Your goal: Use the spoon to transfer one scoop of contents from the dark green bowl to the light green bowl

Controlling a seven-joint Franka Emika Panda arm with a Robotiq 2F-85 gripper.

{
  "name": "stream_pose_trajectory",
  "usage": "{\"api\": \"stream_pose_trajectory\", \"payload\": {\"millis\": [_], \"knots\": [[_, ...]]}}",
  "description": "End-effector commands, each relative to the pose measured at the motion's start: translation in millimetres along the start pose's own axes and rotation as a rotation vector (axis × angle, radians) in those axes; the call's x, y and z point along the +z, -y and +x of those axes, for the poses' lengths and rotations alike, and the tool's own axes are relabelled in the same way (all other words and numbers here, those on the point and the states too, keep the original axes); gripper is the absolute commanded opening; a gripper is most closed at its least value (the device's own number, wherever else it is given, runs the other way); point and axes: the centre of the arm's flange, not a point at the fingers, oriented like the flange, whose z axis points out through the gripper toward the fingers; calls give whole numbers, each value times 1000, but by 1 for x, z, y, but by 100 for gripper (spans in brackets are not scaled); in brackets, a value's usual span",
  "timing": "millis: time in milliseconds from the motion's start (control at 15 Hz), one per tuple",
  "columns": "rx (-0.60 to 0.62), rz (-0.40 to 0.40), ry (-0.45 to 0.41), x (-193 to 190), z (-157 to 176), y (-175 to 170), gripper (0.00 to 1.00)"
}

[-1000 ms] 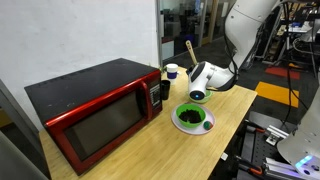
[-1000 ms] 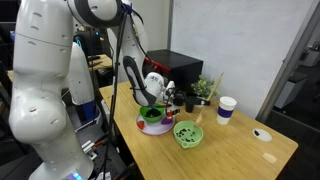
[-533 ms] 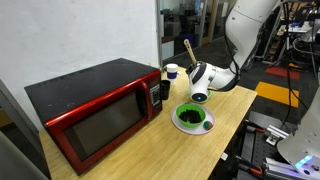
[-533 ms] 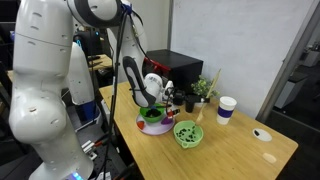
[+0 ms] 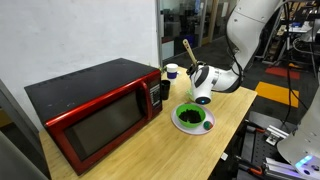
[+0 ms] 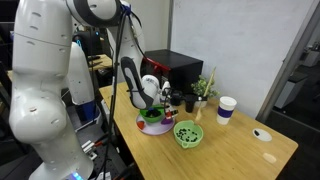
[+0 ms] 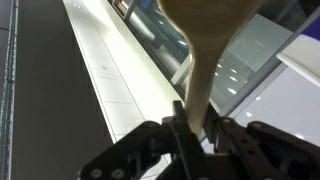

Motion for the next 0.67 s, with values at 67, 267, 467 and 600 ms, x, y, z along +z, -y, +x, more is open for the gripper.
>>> {"api": "stream_pose_trajectory", "payload": {"millis": [67, 267, 467, 600], "knots": [[-42, 21, -74, -10, 4, -20, 6], [-66, 38, -109, -12, 5, -24, 6], [-104, 53, -151, -14, 5, -27, 6], [-126, 61, -176, -16, 5, -30, 6]]}}
